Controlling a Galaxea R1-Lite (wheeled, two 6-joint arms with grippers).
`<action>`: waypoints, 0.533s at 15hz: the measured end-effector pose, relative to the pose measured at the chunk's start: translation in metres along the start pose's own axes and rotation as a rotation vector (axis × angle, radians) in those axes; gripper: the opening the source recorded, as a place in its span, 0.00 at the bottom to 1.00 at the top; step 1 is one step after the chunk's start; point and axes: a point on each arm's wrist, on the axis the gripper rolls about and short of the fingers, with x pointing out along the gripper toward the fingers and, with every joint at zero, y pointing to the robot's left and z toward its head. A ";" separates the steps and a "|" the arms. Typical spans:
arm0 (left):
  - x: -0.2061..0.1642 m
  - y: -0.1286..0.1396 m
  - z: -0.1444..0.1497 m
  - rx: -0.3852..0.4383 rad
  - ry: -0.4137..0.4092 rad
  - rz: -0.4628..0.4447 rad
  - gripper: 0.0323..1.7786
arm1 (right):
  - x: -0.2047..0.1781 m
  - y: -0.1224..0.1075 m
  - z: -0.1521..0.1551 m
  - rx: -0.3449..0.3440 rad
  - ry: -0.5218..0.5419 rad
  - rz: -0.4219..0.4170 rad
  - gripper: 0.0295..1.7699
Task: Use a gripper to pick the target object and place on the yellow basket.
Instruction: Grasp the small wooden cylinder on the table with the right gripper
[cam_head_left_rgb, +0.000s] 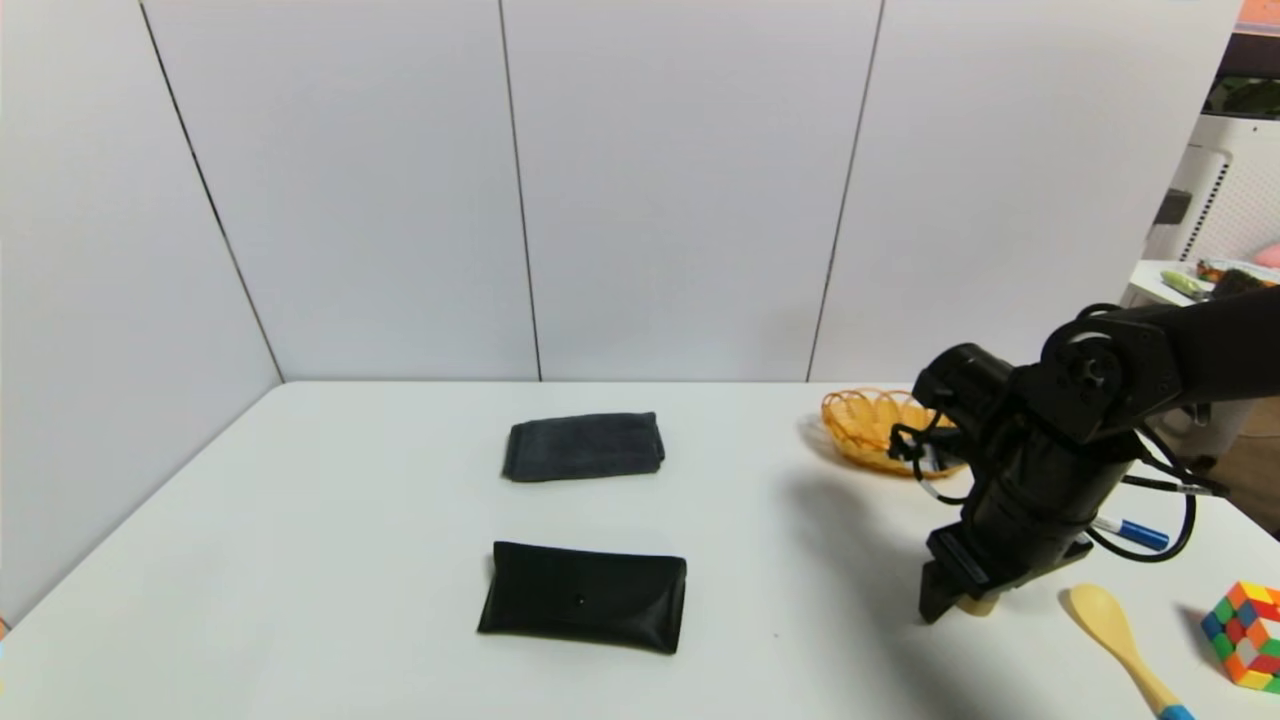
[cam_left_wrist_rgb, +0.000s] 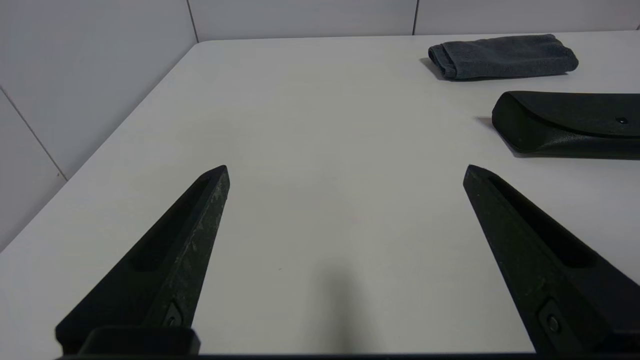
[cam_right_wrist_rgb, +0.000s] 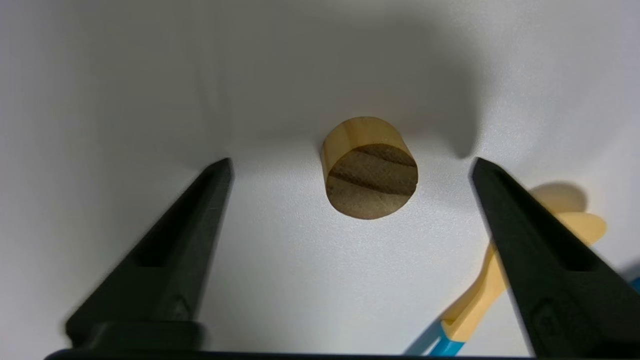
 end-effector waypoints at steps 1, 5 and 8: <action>0.000 0.000 0.000 0.000 0.000 0.000 0.95 | 0.001 0.000 0.000 -0.001 0.001 0.001 0.75; 0.000 0.000 0.000 0.000 0.000 0.001 0.95 | 0.002 0.000 0.001 0.001 0.009 0.001 0.47; 0.000 0.000 0.000 0.000 0.000 0.000 0.95 | 0.003 -0.003 0.001 0.008 0.011 -0.001 0.25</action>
